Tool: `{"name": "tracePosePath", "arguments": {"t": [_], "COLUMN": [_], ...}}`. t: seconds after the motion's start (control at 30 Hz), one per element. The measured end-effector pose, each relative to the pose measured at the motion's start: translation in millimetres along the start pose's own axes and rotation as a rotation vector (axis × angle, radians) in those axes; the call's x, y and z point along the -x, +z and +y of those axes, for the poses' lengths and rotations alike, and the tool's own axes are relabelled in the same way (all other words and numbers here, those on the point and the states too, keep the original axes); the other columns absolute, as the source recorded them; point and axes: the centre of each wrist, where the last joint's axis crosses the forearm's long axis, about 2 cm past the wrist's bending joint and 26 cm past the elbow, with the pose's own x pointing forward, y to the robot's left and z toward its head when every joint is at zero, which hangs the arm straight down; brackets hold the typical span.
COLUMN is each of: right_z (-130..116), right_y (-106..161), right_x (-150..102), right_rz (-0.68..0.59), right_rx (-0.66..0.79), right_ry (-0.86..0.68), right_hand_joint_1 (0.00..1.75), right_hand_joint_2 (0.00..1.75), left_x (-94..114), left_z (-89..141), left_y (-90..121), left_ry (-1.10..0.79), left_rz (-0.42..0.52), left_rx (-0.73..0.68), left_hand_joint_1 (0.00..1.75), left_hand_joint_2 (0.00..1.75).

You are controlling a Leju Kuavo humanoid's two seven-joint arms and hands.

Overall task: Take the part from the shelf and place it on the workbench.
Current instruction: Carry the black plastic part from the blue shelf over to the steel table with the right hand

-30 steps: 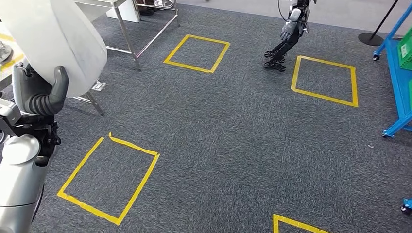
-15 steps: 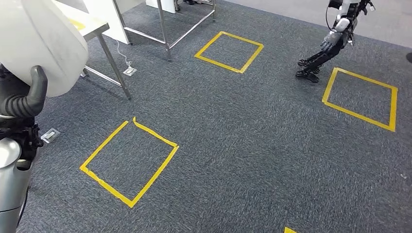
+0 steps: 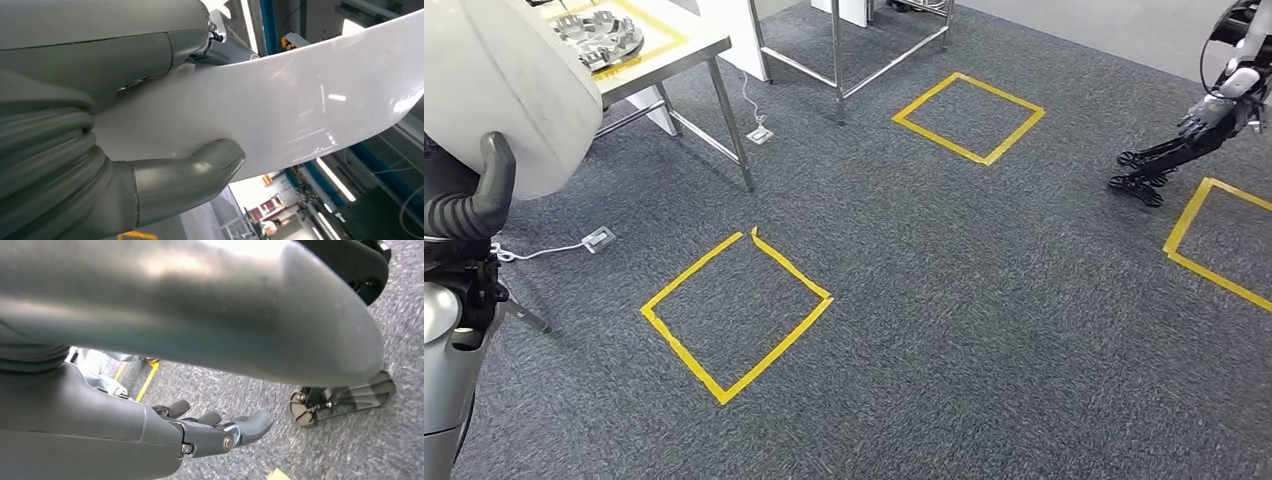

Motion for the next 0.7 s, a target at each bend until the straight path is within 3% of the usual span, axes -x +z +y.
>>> {"name": "tracePosePath", "arguments": {"t": [0.43,0.7], "right_z": [1.7,1.2], "right_y": [0.0,0.1], "right_x": [-0.5,-0.8], "right_rz": [-0.009,-0.012], "right_rx": [-0.005,-0.003], "right_ry": [0.001,-0.001], "right_hand_joint_1": [0.00,0.00], "right_hand_joint_2": [0.00,0.00], "left_x": [0.3,3.1], "left_z": [-0.8,-13.9], "left_y": [4.1,7.1], "left_ry": [-0.032,-0.028], "left_rz": [0.015,0.021], "left_rx": [-0.001,0.005], "left_hand_joint_1": [1.75,1.75], "left_hand_joint_2": [1.75,1.75]}}
